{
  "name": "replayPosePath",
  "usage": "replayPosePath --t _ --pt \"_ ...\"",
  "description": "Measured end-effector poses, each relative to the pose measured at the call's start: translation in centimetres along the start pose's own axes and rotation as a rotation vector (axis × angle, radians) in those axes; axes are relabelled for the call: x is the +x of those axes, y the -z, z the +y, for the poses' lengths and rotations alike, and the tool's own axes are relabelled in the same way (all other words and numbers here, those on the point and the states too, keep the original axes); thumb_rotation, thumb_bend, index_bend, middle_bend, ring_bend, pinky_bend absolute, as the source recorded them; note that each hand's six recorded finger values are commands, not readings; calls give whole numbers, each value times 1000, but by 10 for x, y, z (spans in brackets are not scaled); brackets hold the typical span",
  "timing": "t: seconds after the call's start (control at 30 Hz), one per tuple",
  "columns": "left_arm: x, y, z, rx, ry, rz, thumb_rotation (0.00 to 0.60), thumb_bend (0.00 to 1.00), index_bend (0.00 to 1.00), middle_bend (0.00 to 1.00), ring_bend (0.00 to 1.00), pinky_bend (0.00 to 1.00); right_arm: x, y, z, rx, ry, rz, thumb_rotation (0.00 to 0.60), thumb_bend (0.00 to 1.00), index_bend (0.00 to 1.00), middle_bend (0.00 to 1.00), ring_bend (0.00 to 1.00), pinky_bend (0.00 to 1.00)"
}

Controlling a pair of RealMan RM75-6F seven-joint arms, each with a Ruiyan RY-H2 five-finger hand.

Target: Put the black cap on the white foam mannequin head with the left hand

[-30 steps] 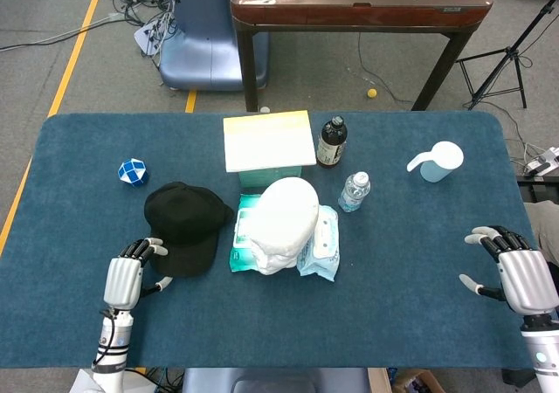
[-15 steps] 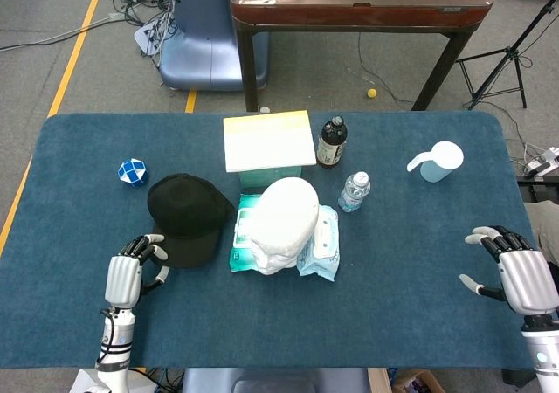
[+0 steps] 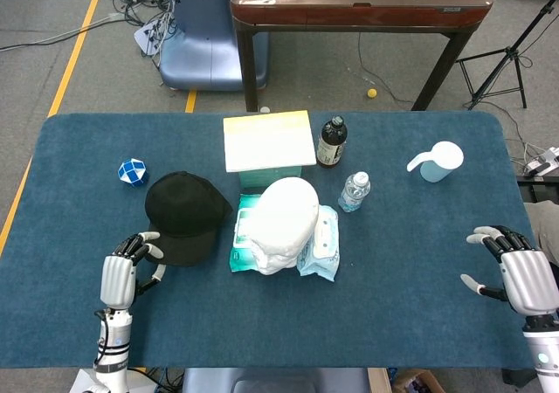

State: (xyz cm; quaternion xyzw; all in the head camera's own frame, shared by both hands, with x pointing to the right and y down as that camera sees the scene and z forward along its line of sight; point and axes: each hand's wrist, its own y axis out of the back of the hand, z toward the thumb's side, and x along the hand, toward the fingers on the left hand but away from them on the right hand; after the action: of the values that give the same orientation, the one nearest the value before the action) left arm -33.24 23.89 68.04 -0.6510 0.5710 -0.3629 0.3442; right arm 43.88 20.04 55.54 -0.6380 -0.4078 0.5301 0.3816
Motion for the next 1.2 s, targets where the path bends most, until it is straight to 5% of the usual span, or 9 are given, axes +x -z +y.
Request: replayPosePath --t 1.2 --pt "69 -34 105 124 -289 -258 600 381 773 380 343 378 -1 -2 -2 9 -4 1 600 44 352 301 210 265"
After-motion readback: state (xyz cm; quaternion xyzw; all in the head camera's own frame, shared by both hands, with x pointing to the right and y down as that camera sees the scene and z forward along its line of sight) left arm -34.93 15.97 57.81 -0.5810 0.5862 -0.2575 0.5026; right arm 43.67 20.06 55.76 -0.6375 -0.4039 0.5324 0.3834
